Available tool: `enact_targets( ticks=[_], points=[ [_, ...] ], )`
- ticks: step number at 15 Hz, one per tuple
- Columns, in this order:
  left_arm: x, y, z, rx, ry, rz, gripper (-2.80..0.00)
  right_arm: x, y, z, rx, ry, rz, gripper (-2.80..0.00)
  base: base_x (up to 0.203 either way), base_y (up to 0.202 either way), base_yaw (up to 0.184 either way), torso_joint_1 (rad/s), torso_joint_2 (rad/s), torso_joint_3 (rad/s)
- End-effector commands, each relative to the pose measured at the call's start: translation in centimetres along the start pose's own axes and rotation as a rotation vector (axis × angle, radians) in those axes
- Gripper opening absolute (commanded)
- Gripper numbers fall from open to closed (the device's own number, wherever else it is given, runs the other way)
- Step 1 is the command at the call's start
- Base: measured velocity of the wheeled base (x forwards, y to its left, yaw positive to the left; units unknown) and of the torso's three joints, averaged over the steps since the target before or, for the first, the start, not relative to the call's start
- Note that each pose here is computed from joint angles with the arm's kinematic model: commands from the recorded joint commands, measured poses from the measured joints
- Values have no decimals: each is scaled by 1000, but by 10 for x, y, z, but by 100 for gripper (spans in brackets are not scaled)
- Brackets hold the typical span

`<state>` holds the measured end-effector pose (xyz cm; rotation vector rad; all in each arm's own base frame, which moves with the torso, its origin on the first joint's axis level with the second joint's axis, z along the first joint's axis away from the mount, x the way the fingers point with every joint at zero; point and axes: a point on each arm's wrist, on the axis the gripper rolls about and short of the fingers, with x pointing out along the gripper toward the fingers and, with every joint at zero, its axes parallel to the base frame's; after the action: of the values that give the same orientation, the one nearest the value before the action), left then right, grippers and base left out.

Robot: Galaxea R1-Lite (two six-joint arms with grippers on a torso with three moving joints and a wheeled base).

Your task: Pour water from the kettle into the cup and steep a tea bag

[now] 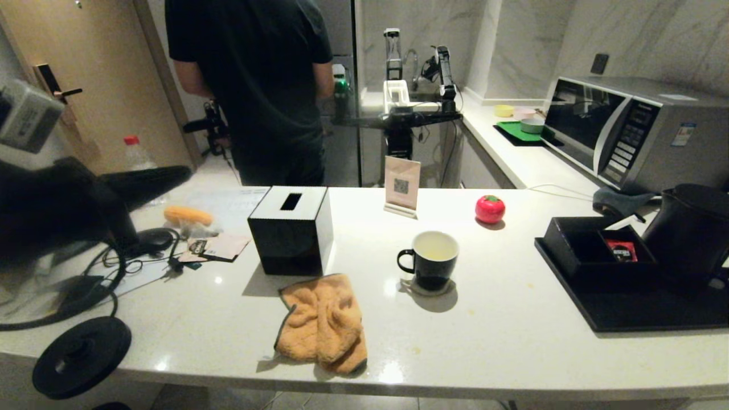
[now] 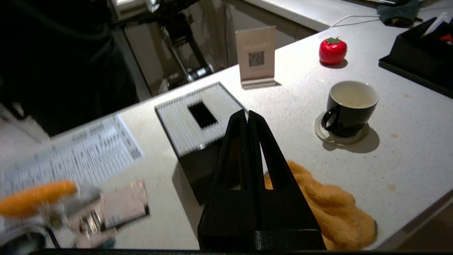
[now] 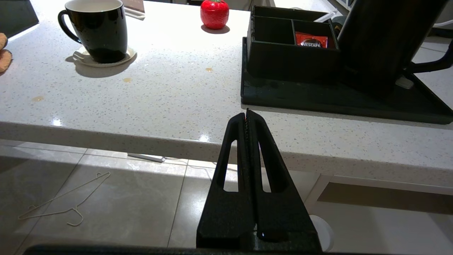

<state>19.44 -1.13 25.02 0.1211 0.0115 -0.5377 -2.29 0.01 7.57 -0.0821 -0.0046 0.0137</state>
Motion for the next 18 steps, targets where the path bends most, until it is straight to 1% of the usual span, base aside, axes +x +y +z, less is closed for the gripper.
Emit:
enact_targets(
  ticks=[1,3,5,6,8,9,10,12,14,16,18],
  points=[
    [-18,-10,-11,-42,15,30,-280,0,0,0,-1,-1,1,-280,0,0,0,0,0,0],
    [-39,-19,-31,-82,45,74,-280,0,0,0,-1,1,0,-280,0,0,0,0,0,0],
    [-65,-32,-57,-115,85,125,-280,0,0,0,-1,1,2,-280,0,0,0,0,0,0],
    [-80,-41,-70,-123,91,153,-280,0,0,0,-1,1,2,-280,0,0,0,0,0,0],
    [-106,-62,-101,-147,112,199,-280,0,0,0,-1,1,1,-280,0,0,0,0,0,0],
    [-115,-71,-113,-149,111,217,-280,0,0,0,-1,1,2,-280,0,0,0,0,0,0],
    [-123,-79,-120,-146,106,240,-280,0,0,0,0,1,1,-280,0,0,0,0,0,0],
    [-133,-91,-131,-147,136,264,-280,0,0,0,1,1,2,-280,0,0,0,0,0,0],
    [-144,-98,-141,-137,171,327,-280,0,0,0,-1,1,2,-280,0,0,0,0,0,0],
    [-154,-103,-151,-129,200,351,-280,0,0,0,-1,0,1,-280,0,0,0,0,0,0],
    [-164,-107,-159,-133,189,368,-280,0,0,0,1,1,1,-280,0,0,0,0,0,0]
  ],
)
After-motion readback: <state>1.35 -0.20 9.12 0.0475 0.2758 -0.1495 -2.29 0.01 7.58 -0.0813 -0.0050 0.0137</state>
